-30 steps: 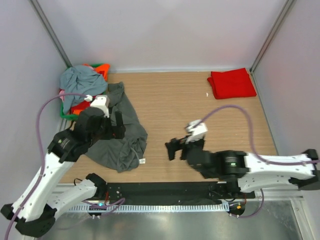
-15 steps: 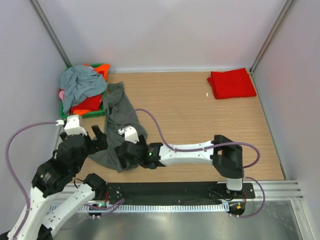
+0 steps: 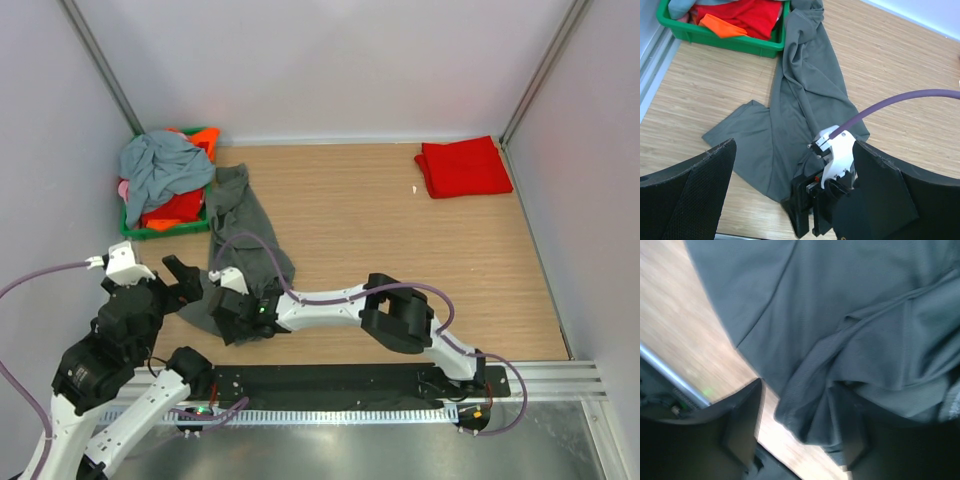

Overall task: Fold and stack the t-shirts
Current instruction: Move the tshirt to the center of the board

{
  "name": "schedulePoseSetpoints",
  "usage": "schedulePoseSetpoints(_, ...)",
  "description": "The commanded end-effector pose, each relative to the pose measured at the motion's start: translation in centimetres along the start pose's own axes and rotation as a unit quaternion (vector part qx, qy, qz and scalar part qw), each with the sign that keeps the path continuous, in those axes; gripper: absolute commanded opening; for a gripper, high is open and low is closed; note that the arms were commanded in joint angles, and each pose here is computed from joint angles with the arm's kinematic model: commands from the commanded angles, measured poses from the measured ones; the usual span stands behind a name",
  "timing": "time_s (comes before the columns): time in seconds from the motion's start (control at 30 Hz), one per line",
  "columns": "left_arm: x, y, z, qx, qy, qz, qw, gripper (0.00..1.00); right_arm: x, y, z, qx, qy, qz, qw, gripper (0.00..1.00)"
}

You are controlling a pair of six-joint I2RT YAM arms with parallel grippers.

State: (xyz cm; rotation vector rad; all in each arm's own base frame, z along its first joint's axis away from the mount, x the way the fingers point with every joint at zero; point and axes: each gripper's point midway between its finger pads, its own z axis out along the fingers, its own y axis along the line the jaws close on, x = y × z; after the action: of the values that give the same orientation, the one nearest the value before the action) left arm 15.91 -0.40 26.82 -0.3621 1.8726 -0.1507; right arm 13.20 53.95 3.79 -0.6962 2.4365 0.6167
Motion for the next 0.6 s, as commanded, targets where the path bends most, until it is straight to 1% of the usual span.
schedulePoseSetpoints(0.0,-0.6,-0.4,0.5,-0.005,-0.014,-0.014,1.0,1.0,-0.9,-0.1,0.2,0.003,0.001,0.022,1.0,0.59)
schedulePoseSetpoints(0.07,-0.7,-0.3,0.4,-0.006,-0.016,-0.016,1.0,0.99,-0.6,-0.6,0.5,0.014,0.003,0.022,1.0,0.49)
schedulePoseSetpoints(0.1,-0.8,-0.3,0.4,-0.004,-0.019,-0.018,1.0,1.0,-0.5,-0.7,0.4,0.015,0.005,0.02,1.0,0.39)
schedulePoseSetpoints(0.2,-0.8,-0.1,0.3,-0.005,-0.022,-0.021,1.0,1.0,-0.8,-1.1,0.0,0.024,0.001,0.019,1.0,0.22)
schedulePoseSetpoints(0.27,-0.9,-0.1,0.2,-0.006,-0.024,-0.022,0.999,1.0,-1.4,-1.1,-1.0,0.027,-0.005,0.018,0.999,0.2)
schedulePoseSetpoints(0.3,-0.9,-0.1,0.2,-0.005,-0.023,-0.022,0.999,1.0,-1.7,-1.3,-1.4,0.031,-0.009,0.015,0.999,0.11)
schedulePoseSetpoints(0.33,-0.9,-0.1,0.3,-0.006,-0.024,-0.023,0.999,1.0,-1.9,-1.5,-1.8,0.035,-0.011,0.014,0.999,0.07)
schedulePoseSetpoints(0.47,-0.8,-0.1,0.4,-0.008,-0.02,-0.02,1.0,1.0,-4.3,-1.9,-5.0,0.049,-0.038,0.011,0.998,0.05)
schedulePoseSetpoints(0.5,-0.7,-0.1,0.5,-0.009,-0.018,-0.018,1.0,1.0,-4.9,-2.3,-5.8,0.061,-0.048,0.008,0.997,0.02)
schedulePoseSetpoints(0.57,-0.7,-0.1,0.5,-0.01,-0.018,-0.018,1.0,1.0,-5.7,-3.3,-7.6,0.081,-0.057,0.001,0.995,0.01)
